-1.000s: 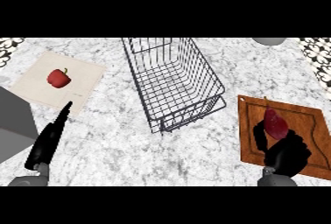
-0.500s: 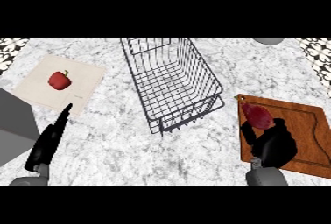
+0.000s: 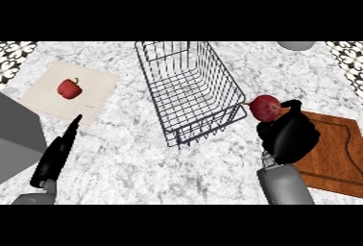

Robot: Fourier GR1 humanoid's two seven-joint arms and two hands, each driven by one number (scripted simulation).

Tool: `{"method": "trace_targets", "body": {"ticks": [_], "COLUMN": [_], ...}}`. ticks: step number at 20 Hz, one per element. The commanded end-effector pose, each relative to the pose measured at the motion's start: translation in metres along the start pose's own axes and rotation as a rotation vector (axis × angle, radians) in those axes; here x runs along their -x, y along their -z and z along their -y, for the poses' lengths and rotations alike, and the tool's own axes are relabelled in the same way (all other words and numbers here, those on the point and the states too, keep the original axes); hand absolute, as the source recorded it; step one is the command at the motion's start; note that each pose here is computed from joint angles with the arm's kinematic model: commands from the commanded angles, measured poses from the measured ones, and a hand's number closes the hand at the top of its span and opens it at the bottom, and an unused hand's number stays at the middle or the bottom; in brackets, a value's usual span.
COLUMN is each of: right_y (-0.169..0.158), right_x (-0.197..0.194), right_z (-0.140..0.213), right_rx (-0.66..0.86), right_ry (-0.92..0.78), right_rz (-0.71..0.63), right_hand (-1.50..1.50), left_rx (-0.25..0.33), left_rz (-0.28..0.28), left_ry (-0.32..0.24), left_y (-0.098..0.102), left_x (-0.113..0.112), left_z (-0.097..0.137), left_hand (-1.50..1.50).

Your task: Pick the pear from the cutting board and place it in the basket

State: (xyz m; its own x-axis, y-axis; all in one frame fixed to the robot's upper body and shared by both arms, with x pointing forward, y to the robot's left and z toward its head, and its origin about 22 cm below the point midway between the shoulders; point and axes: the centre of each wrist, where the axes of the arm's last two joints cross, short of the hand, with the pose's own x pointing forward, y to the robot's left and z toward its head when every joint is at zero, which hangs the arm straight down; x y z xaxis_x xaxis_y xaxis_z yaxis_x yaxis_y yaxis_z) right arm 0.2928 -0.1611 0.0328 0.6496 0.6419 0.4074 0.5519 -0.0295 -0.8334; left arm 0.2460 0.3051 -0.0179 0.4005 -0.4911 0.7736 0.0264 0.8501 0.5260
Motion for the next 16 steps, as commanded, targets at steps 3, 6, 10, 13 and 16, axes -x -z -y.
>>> {"method": "trace_targets", "body": {"ticks": [3,6,10,13,16], "right_y": [0.0,0.0,0.004,0.007,0.016], "right_x": [-0.054,-0.072,-0.096,-0.108,-0.124], "right_z": [0.047,0.063,0.09,0.103,0.115], "right_rx": [0.048,0.065,0.078,0.083,0.079], "right_ry": [0.045,0.065,0.087,0.102,0.093], "right_rz": [-0.1,-0.102,-0.107,-0.12,-0.128], "right_hand": [1.5,1.5,1.5,1.5,1.5], "left_rx": [0.013,0.012,0.028,0.043,0.053], "left_rz": [0.004,0.023,0.033,0.04,0.051], "left_ry": [0.002,0.01,0.009,0.016,0.01], "left_y": [0.001,0.004,0.006,0.005,0.004], "left_x": [0.0,-0.008,-0.012,-0.011,-0.013], "left_z": [0.002,0.0,0.008,0.006,0.015], "left_hand": [0.0,0.0,0.0,0.0,0.0]}}
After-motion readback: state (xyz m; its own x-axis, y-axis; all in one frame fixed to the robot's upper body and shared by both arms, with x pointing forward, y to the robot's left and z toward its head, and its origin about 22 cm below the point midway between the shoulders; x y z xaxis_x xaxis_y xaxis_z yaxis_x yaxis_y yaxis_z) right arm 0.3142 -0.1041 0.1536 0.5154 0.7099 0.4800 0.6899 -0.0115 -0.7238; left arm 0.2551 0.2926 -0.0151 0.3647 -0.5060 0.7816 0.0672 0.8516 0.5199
